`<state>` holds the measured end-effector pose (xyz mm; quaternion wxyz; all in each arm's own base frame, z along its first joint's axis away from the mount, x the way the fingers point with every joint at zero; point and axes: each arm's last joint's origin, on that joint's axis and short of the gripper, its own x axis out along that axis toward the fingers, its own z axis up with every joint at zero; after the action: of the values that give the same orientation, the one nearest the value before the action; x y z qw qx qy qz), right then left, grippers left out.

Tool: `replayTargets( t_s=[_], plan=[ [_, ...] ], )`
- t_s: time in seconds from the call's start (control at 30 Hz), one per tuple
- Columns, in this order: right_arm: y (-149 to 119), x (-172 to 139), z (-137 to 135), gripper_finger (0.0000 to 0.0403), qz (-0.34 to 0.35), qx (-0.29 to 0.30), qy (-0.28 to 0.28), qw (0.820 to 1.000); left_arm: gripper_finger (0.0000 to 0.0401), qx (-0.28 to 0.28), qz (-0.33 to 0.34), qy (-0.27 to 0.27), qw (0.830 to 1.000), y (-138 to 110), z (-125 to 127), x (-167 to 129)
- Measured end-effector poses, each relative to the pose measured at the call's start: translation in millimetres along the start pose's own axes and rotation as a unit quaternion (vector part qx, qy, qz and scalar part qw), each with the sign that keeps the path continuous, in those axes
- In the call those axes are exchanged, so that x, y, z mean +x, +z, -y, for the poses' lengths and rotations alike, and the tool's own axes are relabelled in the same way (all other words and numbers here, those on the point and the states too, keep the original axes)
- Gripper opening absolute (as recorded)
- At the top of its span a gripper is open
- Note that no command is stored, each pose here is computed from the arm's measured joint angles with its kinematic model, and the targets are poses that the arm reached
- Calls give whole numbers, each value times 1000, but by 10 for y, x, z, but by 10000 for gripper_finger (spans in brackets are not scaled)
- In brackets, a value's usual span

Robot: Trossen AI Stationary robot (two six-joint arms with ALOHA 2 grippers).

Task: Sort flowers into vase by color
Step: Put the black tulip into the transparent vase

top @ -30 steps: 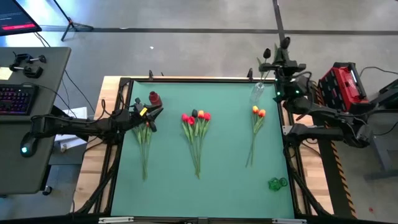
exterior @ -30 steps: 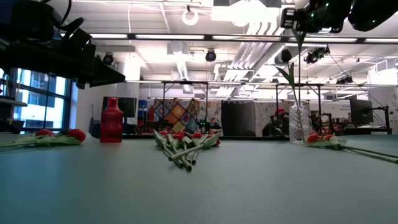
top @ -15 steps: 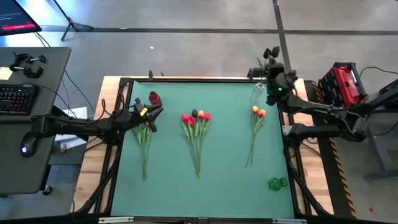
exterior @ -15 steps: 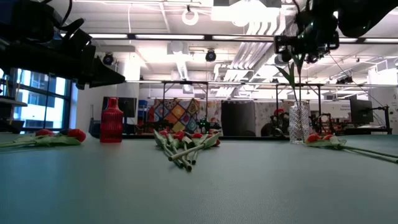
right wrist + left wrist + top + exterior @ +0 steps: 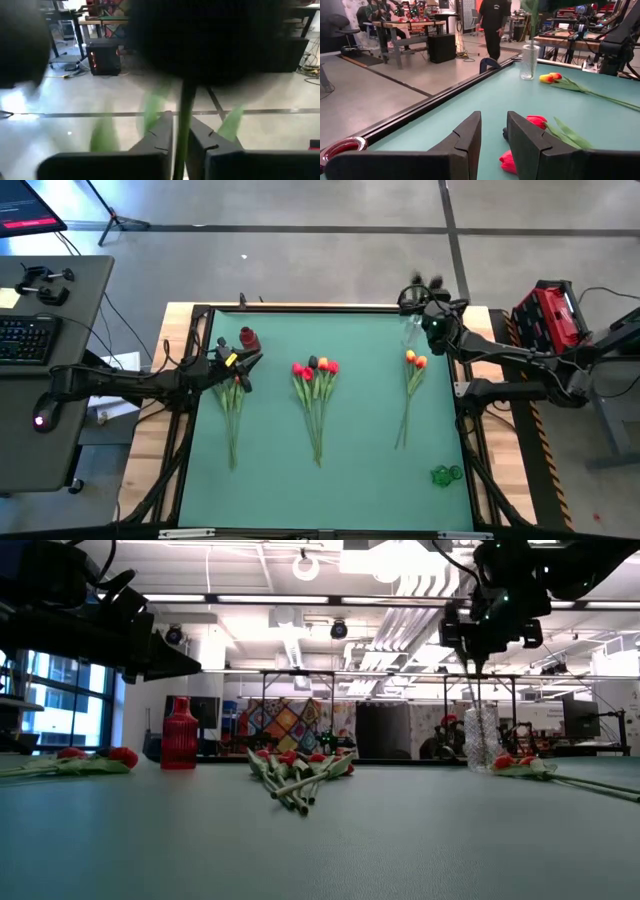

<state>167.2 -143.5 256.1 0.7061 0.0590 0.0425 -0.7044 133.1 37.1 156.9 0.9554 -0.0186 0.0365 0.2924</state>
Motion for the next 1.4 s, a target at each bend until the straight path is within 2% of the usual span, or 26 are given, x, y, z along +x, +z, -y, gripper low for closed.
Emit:
replayTargets(
  t_s=[0.2, 0.37, 0.6, 0.8, 0.97, 1.17, 1.27, 1.4],
  plan=[
    [82, 19, 12, 108, 20, -8, -13, 1000, 80, -1, 0, 0, 1000, 1, 0, 0],
    [115, 19, 8, 147, 29, -8, -6, 1000, 80, -1, 1, 0, 1000, 2, 0, 0],
    [211, -43, 5, 165, 56, 5, 7, 998, 80, -1, 0, 0, 1000, 0, 0, 0],
    [394, -223, 56, 165, 96, 33, 38, 994, 80, 0, -1, 0, 1000, -2, 0, 0],
    [460, -386, 65, 165, 106, 43, 89, 989, 80, 0, -1, 0, 1000, -2, 0, 0],
    [501, -565, 36, 165, 123, -3, 142, 982, 80, 0, -2, 0, 1000, -3, 0, 0],
    [521, -669, 0, 165, 139, -27, 217, 966, 80, -1, -2, 0, 1000, -3, 0, 0],
    [452, -792, -94, 165, 120, -34, 345, 931, 80, -11, -2, -7, 1000, -3, 4, 0]
  ],
)
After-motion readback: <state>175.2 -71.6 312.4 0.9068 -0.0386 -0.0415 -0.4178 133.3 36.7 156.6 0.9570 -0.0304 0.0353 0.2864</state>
